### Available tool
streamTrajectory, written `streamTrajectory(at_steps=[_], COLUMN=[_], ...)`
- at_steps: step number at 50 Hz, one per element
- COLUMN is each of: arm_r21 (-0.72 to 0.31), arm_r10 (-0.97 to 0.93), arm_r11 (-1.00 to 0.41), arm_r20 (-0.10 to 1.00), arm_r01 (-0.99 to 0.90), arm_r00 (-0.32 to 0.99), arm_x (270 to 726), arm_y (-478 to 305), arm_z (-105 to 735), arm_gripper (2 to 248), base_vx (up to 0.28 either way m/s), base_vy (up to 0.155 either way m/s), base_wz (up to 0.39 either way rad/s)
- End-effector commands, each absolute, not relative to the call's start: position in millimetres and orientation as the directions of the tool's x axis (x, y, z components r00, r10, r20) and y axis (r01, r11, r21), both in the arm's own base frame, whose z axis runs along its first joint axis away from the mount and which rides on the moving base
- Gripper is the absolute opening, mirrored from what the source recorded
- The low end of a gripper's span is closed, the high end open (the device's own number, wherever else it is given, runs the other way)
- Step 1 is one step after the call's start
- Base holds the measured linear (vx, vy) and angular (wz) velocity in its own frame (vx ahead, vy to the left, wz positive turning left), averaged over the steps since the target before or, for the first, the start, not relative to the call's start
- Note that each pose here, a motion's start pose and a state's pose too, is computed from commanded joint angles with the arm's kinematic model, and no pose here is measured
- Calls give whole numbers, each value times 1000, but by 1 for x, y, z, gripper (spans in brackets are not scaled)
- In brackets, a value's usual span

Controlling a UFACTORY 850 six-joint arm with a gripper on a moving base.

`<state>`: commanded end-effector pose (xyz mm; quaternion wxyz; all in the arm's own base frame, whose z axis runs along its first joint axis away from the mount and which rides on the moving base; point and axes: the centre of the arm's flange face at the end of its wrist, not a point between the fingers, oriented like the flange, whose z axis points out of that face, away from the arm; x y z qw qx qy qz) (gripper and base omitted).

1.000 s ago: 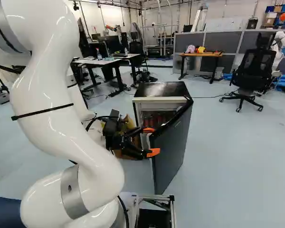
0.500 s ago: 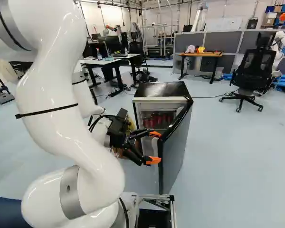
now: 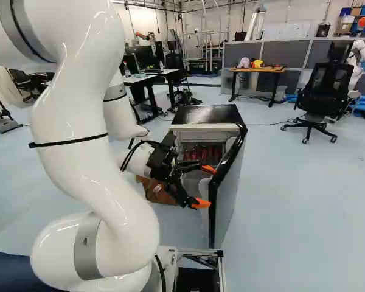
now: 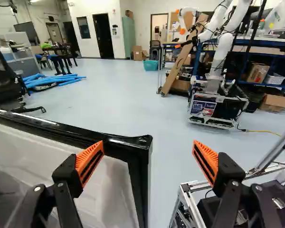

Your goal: Grab a drink from the fridge

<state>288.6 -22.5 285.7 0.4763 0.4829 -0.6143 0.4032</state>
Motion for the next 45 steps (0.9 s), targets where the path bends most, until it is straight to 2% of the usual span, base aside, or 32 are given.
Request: streamTrajectory(at_steps=[45], arm_r21=[-163], arm_r10=[-203], arm_r11=[491], arm_r20=[934], arm_r01=[-856], arm_r00=[-294], arm_x=[350], arm_y=[-106], arm_z=[297], arm_gripper=[247], base_vx=[0], base_vy=[0], base_wz=[0])
